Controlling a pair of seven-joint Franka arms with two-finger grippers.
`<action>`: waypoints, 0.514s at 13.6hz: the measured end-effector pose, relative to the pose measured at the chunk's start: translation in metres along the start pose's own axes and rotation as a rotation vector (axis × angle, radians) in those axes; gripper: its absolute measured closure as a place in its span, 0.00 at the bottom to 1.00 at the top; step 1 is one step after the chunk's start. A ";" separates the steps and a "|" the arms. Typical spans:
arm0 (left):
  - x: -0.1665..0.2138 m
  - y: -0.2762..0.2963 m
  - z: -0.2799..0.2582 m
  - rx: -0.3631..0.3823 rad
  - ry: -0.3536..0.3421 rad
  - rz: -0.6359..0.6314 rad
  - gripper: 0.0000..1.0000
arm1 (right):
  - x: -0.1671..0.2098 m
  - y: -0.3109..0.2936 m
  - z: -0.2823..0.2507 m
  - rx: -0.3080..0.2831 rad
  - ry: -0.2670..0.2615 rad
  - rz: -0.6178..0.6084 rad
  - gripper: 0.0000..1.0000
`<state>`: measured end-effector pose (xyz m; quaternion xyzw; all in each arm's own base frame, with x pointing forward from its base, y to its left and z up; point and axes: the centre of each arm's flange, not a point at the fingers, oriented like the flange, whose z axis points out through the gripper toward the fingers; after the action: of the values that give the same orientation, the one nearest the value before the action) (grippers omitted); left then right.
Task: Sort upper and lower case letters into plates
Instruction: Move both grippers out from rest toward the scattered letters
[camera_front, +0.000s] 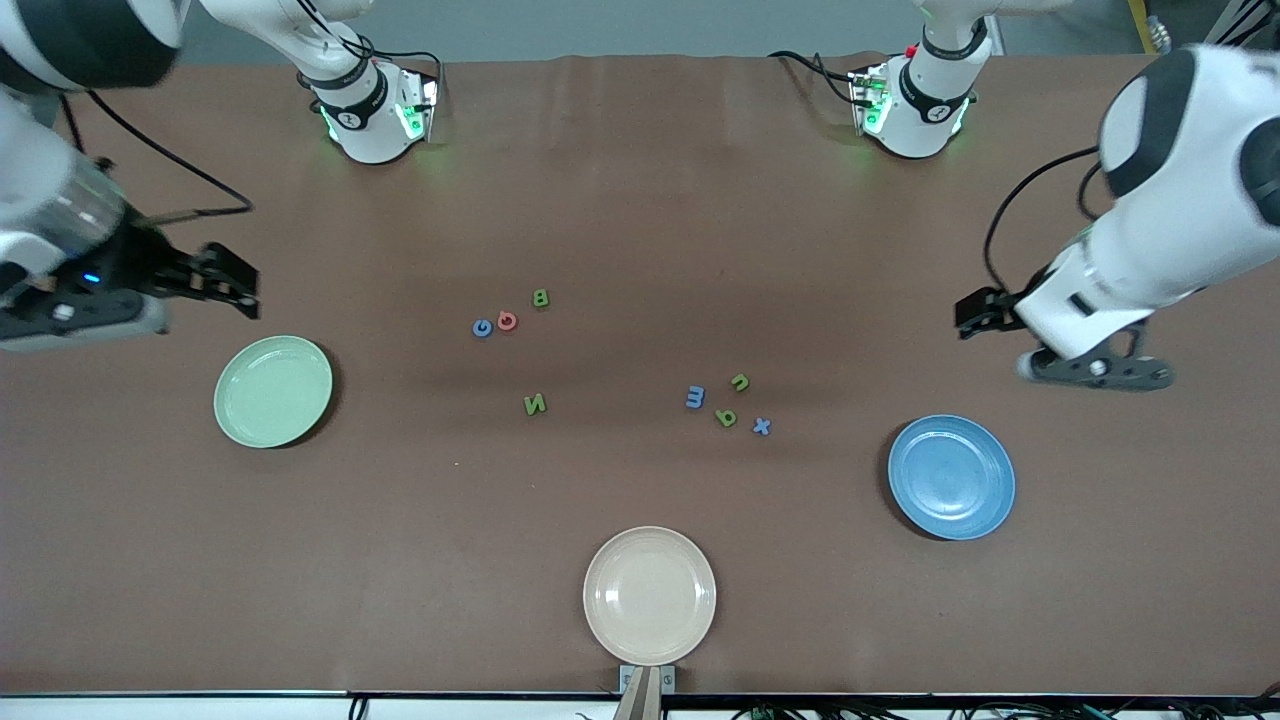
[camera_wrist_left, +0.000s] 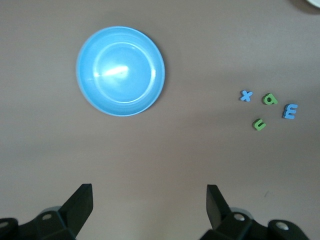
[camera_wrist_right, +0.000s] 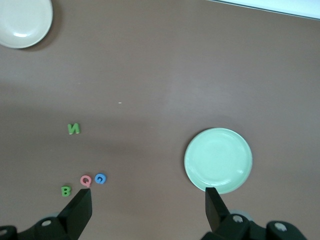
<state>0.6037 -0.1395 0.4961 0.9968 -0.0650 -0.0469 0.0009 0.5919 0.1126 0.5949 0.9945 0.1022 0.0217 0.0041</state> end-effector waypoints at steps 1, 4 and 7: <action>0.009 0.012 0.024 -0.005 -0.011 0.005 0.00 | 0.005 -0.012 0.012 0.001 -0.016 -0.020 0.00; 0.034 0.065 0.091 -0.019 -0.007 -0.031 0.00 | 0.016 -0.038 0.048 0.004 -0.071 -0.063 0.00; 0.045 0.117 0.151 0.007 0.023 -0.027 0.00 | 0.026 -0.093 0.086 0.006 -0.093 -0.122 0.02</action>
<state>0.6185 -0.2603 0.3420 0.9980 -0.0515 -0.0353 -0.0024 0.6028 0.2084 0.5087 0.9864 0.1622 -0.0253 0.0073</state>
